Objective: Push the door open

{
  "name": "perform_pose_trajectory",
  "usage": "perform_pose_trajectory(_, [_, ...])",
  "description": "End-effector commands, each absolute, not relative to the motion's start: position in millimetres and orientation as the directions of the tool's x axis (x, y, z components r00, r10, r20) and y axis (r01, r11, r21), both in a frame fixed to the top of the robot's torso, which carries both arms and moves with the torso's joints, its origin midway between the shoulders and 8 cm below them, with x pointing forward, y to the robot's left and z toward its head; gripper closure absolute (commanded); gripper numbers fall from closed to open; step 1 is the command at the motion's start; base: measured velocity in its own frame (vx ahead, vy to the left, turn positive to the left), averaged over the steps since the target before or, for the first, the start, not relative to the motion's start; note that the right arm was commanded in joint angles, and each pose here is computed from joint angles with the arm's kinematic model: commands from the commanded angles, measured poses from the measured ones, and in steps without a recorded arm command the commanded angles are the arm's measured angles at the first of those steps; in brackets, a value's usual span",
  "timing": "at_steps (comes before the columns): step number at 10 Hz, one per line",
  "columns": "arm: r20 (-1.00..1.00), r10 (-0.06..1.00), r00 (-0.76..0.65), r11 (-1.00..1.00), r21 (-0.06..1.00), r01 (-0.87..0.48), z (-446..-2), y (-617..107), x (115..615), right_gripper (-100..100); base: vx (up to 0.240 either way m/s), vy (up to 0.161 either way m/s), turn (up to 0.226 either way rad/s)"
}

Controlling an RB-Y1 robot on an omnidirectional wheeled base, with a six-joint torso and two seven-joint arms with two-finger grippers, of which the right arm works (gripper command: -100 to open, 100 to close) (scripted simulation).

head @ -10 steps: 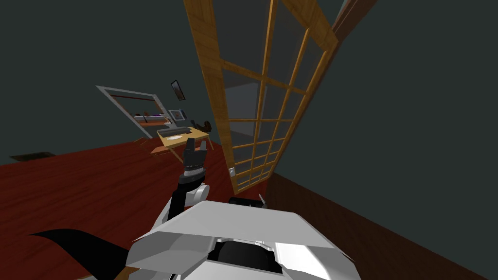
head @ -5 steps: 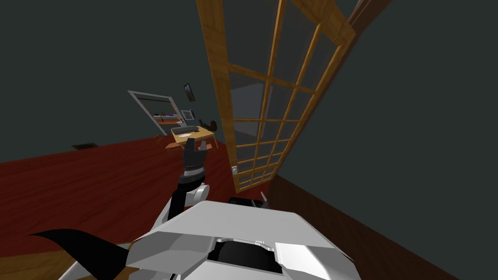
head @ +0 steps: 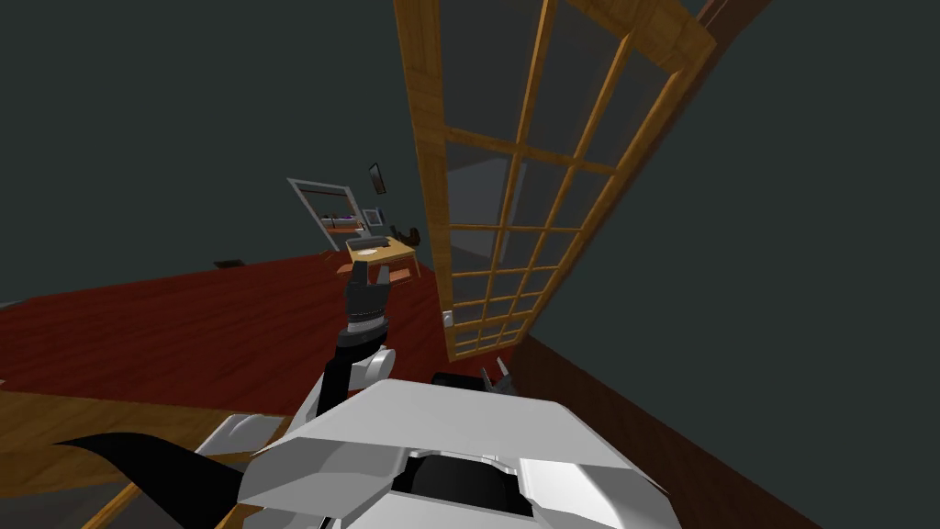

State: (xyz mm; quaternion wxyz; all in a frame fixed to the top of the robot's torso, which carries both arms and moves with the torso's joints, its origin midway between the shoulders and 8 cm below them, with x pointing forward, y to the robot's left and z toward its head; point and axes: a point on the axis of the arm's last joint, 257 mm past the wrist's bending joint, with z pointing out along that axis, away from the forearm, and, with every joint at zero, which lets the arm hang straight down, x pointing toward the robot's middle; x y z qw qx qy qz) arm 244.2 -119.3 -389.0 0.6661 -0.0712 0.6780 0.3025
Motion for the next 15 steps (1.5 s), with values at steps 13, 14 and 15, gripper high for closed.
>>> perform_pose_trajectory(13, [-0.704,0.709,-0.051,0.664,0.69,-0.289,-369,-203,307,-100,-0.031,-0.023,0.195])
perform_pose_trajectory(14, [-0.676,0.736,-0.04,0.642,0.715,-0.277,-367,-210,311,-100,-0.037,-0.019,0.222])
perform_pose_trajectory(15, [-0.646,0.763,-0.027,0.618,0.74,-0.266,-365,-217,315,-100,-0.037,-0.02,0.239])
